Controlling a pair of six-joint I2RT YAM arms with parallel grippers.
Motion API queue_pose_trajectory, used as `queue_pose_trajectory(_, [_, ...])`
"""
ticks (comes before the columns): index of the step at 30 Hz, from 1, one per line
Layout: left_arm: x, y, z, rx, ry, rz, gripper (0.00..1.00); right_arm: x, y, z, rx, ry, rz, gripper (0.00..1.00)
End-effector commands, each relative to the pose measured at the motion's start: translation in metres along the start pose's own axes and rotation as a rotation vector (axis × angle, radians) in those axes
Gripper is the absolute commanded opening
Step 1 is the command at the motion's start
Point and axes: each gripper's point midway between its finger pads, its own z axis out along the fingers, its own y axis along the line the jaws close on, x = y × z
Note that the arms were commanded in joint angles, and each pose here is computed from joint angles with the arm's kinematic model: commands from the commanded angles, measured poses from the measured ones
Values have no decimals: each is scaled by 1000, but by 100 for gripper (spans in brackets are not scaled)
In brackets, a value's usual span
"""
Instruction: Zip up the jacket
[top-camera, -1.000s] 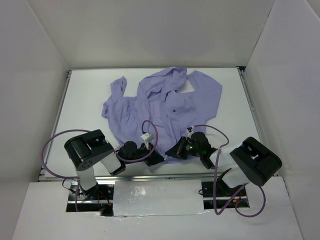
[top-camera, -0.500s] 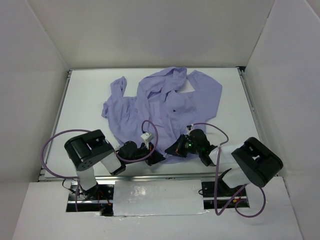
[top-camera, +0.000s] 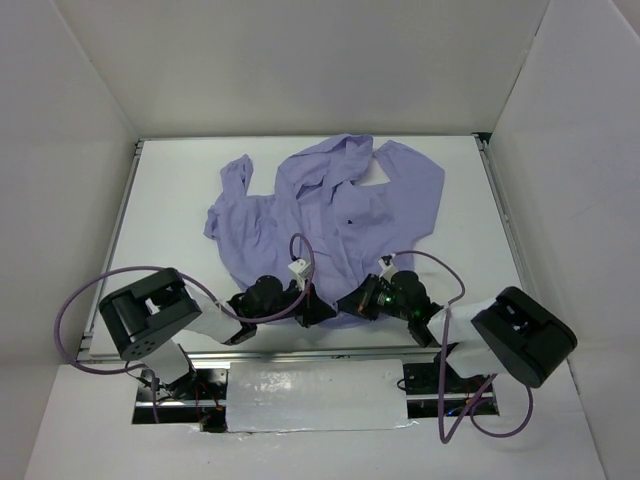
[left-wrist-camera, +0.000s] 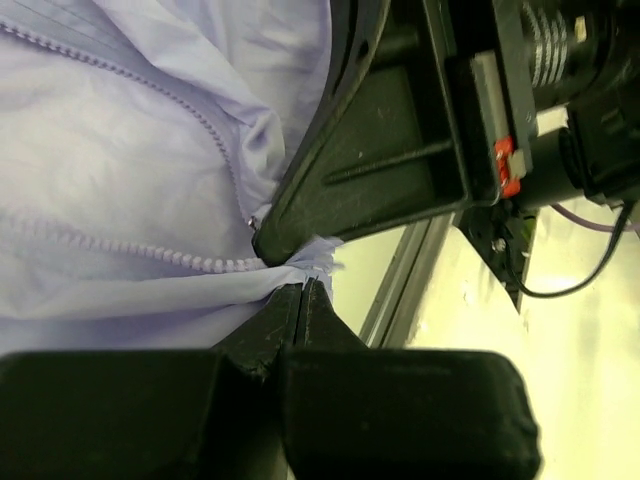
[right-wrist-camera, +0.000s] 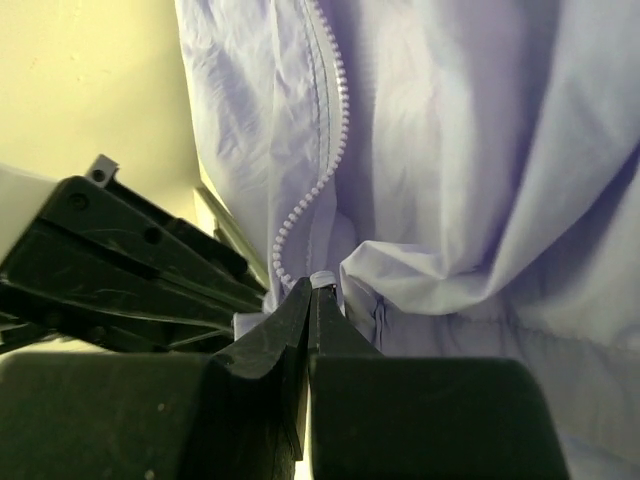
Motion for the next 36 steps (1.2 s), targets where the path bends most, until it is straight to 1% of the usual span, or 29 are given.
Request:
queue_pose_trajectory(1, [-13, 1, 5, -48, -16, 16, 0, -2, 8, 2, -74, -29, -29, 0])
queue_pose_trajectory(2, [-12, 2, 5, -55, -12, 11, 0, 0, 8, 3, -80, -21, -25, 0])
queue_pose_trajectory(4, [-10, 4, 5, -72, -4, 5, 5, -2, 14, 4, -118, -27, -20, 0])
queue_pose_trajectory(5, [-10, 5, 5, -78, -4, 4, 8, 0, 8, 7, -105, -18, -6, 0])
queue_pose_trajectory(6, [-9, 6, 3, -83, -2, 5, 14, 1, 8, 8, -111, -15, -4, 0])
queue_pose_trajectory(7, [-8, 10, 2, -106, -2, 2, 16, -1, 14, 8, -137, -21, -3, 0])
queue_pose_trajectory(8, [-8, 12, 1, -121, -3, 2, 18, 1, 9, 10, -125, -12, 8, 0])
queue_pose_trajectory(9, [-8, 12, 0, -127, -5, 2, 24, 1, 9, 10, -127, -10, 10, 0])
queue_pose_trajectory(11, [-6, 20, -3, -174, 3, -2, 27, 1, 10, 11, -137, -13, 16, 0])
queue_pose_trajectory(12, [-8, 21, -5, -182, -2, -2, 31, 1, 9, 11, -136, -14, 16, 0])
queue_pose_trajectory(14, [-6, 28, -8, -222, 4, -10, 31, 1, 6, 11, -124, -16, 19, 0])
queue_pose_trajectory(17, [-4, 33, -13, -260, 1, -28, 45, 3, 5, 11, -112, -16, 17, 0])
queue_pose_trajectory(19, [-5, 33, -15, -262, -11, -35, 51, 6, 4, 12, -102, -12, 14, 0])
queue_pose_trajectory(25, [-15, 25, -20, -262, -37, -66, 53, 7, 3, 11, -93, -34, 32, 0])
queue_pose_trajectory(26, [-19, 21, -22, -259, -43, -71, 55, 8, 4, 11, -94, -38, 34, 0])
queue_pose_trajectory(27, [-17, 22, -23, -267, -33, -82, 55, 8, 5, 10, -95, -43, 36, 0])
queue_pose_trajectory(28, [-24, 19, -25, -273, -60, -106, 57, 6, 3, 10, -85, -59, 38, 0])
queue_pose_trajectory(29, [-32, 16, -28, -281, -91, -116, 58, 6, 3, 10, -79, -62, 40, 0])
queue_pose_trajectory(30, [-30, 17, -31, -297, -86, -136, 58, 7, -1, 9, -66, -66, 44, 0])
queue_pose_trajectory(31, [-31, 15, -34, -300, -98, -174, 56, 5, 0, 9, -67, -76, 43, 0])
queue_pose_trajectory(33, [-35, 3, -38, -279, -128, -239, 45, 3, -4, 5, -55, -104, 60, 0])
queue_pose_trajectory(34, [-32, -1, -39, -268, -128, -255, 42, -1, 0, 4, -70, -121, 60, 0])
queue_pose_trajectory(35, [-29, -12, -38, -242, -122, -267, 42, -3, -2, 2, -66, -147, 72, 0])
queue_pose_trajectory(36, [-29, -15, -38, -250, -131, -290, 44, -2, -5, -4, -69, -154, 73, 0])
